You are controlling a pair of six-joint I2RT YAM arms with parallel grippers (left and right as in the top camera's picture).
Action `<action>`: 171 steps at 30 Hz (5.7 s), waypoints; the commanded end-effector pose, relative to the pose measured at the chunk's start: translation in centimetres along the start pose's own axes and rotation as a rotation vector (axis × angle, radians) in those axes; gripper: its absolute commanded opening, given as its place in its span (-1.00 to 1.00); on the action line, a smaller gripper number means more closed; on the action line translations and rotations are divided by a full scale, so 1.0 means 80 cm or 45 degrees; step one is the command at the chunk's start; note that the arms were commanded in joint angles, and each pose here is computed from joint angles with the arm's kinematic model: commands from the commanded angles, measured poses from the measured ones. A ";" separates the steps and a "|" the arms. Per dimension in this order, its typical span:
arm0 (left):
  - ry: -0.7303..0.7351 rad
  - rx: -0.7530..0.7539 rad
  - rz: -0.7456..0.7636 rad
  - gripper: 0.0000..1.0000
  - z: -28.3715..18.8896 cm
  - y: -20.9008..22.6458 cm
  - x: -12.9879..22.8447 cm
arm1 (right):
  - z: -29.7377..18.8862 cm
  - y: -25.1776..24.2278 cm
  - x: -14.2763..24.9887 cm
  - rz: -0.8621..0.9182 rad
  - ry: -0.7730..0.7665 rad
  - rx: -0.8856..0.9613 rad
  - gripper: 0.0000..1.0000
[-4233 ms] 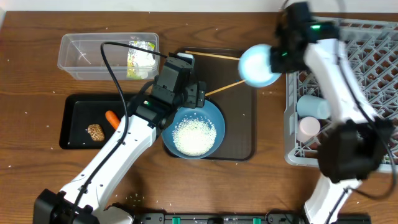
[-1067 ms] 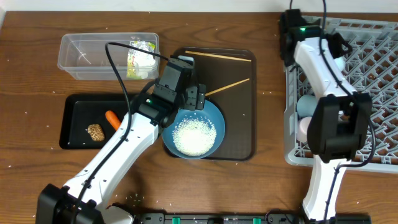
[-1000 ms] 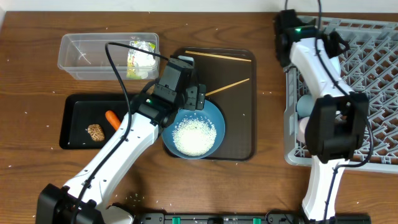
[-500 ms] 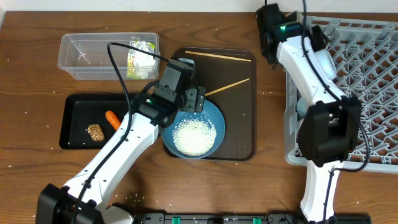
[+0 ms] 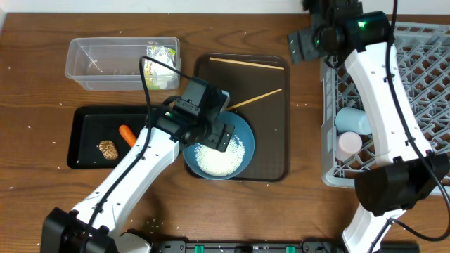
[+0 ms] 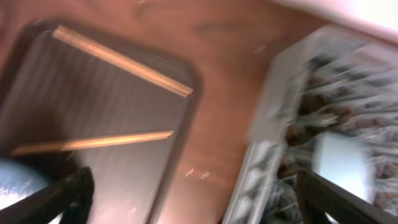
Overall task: Sort waste into correct bins and load items into the dishwasher rack
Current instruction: 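Grasp the rim of the large blue rice bowl with the left gripper, then lift the large bowl and carry it left over the black tray, then tip the large bowl to pour the rice onto the black tray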
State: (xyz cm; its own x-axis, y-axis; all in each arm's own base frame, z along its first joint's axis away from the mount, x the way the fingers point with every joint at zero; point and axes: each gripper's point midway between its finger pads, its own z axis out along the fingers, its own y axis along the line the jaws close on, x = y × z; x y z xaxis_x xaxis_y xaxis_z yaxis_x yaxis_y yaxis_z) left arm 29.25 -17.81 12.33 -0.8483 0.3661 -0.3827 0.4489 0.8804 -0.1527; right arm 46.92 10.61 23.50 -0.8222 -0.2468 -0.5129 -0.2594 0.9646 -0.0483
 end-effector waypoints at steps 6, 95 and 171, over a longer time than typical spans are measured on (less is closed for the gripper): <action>-0.010 0.205 0.178 0.84 -0.002 -0.060 -0.003 | 0.024 -0.004 0.028 0.058 0.111 -0.110 0.78; -0.371 -0.053 -0.084 -0.88 -0.095 0.002 -0.072 | 0.017 -0.088 0.069 0.324 0.228 -0.083 0.52; -0.999 1.011 -0.668 -0.87 -0.245 0.182 -0.006 | 0.021 -0.087 0.076 0.299 0.251 -0.084 0.56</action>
State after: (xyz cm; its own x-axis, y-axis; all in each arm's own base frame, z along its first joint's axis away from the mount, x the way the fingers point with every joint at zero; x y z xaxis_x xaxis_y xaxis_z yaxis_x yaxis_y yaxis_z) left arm 31.18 1.01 27.21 -0.7109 -0.5009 -0.4937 0.3355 0.3754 -0.8640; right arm 44.64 3.38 19.67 -0.9411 -0.0411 -0.3357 -0.0860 0.9891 0.1198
